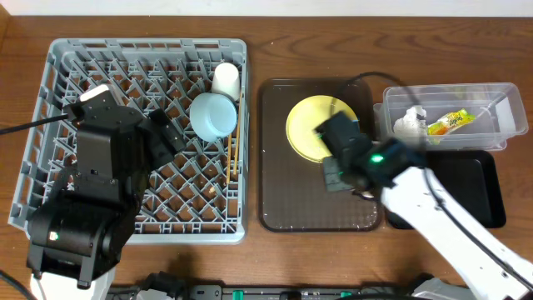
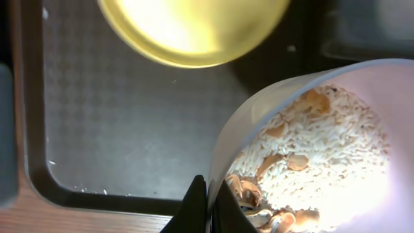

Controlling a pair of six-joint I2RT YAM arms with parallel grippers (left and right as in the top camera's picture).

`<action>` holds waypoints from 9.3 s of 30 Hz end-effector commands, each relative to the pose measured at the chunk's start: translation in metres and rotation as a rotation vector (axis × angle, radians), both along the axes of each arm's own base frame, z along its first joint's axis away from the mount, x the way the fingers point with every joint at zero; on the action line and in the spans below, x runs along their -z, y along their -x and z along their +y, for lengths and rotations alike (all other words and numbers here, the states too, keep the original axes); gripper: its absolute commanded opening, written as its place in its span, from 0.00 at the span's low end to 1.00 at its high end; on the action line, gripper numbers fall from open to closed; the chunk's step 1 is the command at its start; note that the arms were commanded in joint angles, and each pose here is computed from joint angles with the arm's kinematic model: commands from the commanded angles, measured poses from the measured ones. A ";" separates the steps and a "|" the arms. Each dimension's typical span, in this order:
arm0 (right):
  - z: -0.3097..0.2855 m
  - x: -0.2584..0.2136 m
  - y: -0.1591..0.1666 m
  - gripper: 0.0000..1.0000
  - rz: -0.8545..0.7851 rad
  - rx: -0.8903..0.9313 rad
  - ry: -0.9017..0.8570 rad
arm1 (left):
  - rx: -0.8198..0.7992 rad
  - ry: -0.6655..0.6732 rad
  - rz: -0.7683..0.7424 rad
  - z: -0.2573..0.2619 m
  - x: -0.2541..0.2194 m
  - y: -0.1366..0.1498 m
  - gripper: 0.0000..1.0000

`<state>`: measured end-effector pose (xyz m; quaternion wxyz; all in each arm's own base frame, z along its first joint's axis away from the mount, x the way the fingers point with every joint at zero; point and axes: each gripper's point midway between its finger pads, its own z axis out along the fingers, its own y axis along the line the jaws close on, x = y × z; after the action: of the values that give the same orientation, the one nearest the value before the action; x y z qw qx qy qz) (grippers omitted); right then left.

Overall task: Sort waste into correct bins and load items into the dishwasher rack
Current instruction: 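Lift the bowl with the right gripper and carry it over the black tray, then tip the bowl with the right gripper to pour rice onto the black tray, then carry the emptied bowl left and set it on the brown tray, then open the right gripper and withdraw it to the right edge, then move the left gripper from the rack toward the white bowl on the tray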

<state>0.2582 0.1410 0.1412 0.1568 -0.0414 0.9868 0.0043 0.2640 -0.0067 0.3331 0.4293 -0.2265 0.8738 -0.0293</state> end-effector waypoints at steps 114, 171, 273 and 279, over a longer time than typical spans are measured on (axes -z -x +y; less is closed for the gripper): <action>-0.203 -0.062 -0.016 0.01 -0.432 0.488 -1.473 | -0.009 0.000 -0.011 0.002 -0.005 0.000 0.94; 0.152 0.046 0.051 0.39 -0.088 -0.540 -0.477 | -0.009 0.000 -0.010 0.002 -0.005 0.000 0.94; -0.351 -0.095 0.016 0.99 -0.186 1.008 0.465 | 1.025 0.073 0.714 -0.326 0.192 0.105 0.34; -0.351 -0.095 0.016 0.99 -0.186 1.008 0.465 | 1.041 -0.106 0.646 -0.342 0.219 0.111 0.34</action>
<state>0.2453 -0.2060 0.2266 0.2018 0.3951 0.8496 -0.2853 0.1469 -0.3466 0.1255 0.0445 0.2396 0.9562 -0.1621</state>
